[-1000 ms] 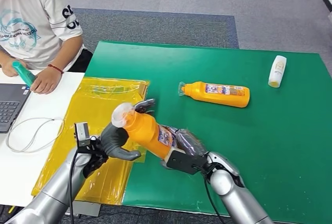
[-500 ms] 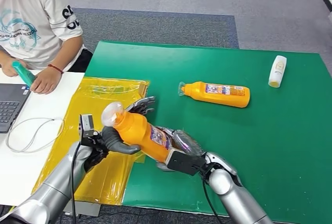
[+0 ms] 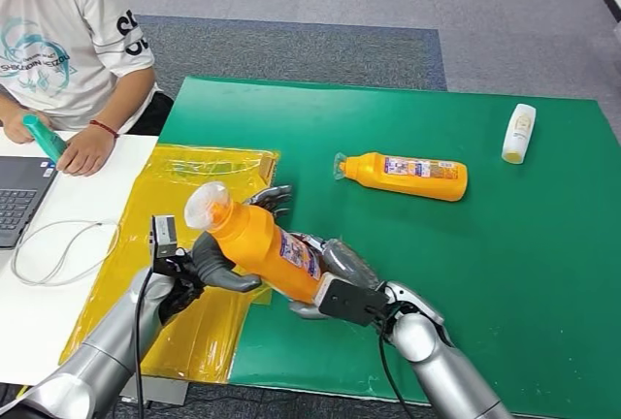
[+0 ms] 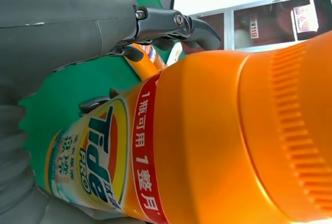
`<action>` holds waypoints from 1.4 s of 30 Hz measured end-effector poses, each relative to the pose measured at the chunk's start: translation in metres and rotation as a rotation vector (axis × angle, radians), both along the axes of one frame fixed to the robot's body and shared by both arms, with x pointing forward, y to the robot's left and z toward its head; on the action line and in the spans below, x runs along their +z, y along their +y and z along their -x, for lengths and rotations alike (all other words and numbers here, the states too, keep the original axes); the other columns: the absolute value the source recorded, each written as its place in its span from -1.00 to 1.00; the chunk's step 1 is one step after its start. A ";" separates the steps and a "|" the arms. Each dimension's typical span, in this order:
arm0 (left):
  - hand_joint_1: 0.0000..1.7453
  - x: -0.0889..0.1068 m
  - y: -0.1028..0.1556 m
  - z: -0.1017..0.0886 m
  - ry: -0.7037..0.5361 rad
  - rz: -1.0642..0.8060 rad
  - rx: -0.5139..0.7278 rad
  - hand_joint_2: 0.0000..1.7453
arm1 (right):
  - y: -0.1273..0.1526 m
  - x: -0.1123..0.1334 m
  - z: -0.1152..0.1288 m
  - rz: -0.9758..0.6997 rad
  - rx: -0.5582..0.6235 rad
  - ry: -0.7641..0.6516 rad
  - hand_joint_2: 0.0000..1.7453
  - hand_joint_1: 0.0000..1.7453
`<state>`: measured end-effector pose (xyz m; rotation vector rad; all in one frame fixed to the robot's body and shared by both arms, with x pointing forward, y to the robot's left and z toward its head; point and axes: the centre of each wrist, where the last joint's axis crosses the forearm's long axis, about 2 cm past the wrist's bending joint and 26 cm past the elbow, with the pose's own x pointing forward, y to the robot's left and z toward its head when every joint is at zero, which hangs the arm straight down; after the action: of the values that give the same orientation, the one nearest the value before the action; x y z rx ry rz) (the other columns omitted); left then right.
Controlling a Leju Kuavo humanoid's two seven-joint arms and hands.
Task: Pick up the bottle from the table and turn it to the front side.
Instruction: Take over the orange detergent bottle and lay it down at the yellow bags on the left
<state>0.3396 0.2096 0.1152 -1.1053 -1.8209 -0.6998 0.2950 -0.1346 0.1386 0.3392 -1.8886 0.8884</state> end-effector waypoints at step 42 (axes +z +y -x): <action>-1.00 0.032 -0.035 -0.001 -0.066 0.020 0.051 1.00 | 0.022 -0.022 -0.001 0.269 -0.121 -0.057 1.00 1.00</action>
<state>0.3411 0.1749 0.1469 -1.0566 -1.9090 -0.6962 0.2962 -0.1124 0.1168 0.0370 -1.7924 1.0630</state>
